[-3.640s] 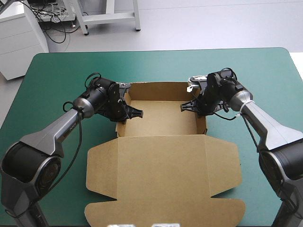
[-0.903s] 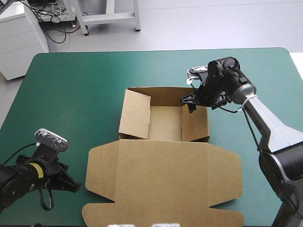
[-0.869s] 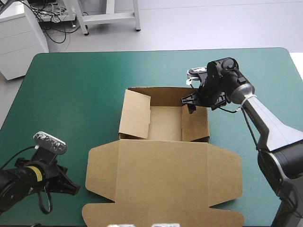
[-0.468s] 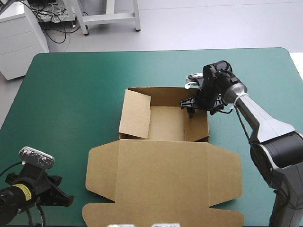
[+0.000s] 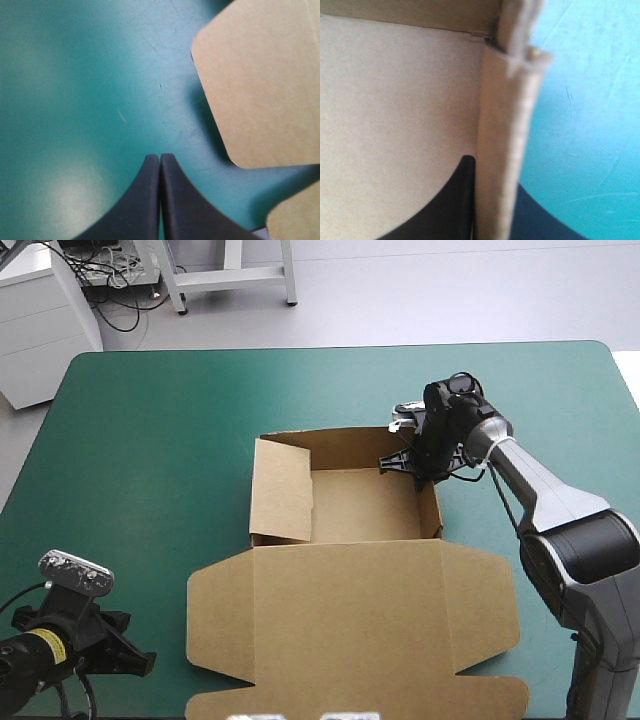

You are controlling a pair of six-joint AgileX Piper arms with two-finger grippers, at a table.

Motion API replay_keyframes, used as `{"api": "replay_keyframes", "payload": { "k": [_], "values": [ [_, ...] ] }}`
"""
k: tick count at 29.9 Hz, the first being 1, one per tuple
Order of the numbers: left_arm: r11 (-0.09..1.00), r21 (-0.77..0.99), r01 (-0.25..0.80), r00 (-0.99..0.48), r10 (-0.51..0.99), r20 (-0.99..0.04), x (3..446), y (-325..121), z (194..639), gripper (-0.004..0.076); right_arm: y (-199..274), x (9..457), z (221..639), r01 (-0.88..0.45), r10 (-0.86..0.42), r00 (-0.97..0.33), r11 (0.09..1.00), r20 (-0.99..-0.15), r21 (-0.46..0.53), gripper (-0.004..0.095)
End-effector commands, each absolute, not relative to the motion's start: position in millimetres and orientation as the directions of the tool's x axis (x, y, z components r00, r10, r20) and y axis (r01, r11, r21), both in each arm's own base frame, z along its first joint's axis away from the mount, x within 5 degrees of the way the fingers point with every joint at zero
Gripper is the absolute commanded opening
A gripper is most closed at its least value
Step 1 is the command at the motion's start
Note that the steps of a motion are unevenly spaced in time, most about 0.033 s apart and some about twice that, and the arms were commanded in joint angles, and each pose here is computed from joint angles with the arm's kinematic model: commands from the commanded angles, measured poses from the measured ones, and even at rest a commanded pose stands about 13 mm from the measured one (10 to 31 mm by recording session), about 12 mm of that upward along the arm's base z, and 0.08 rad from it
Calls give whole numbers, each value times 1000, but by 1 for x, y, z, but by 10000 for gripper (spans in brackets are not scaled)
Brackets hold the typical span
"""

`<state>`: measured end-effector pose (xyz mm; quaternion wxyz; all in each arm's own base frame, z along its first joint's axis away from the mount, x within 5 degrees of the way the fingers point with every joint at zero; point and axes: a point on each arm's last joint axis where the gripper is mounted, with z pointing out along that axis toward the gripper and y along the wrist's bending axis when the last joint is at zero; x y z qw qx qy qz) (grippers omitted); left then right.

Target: Fold the box

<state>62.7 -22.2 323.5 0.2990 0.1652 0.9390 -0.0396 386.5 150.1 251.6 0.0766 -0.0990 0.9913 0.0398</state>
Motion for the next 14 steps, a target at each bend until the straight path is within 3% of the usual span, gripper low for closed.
{"api": "replay_keyframes", "payload": {
  "k": [1,10,14],
  "values": [
    [944,20,330,-739,271,-617,65,-23,332,-32,147,382,280,-214,-192,-956,974,-222,77,-23],
    [944,20,330,-739,271,-617,65,-23,332,-32,147,382,280,-233,-212,-951,970,-225,73,-23],
    [944,20,330,-739,271,-617,65,-23,332,-32,146,384,297,-305,-283,-916,952,-283,37,-23]
  ]
}}
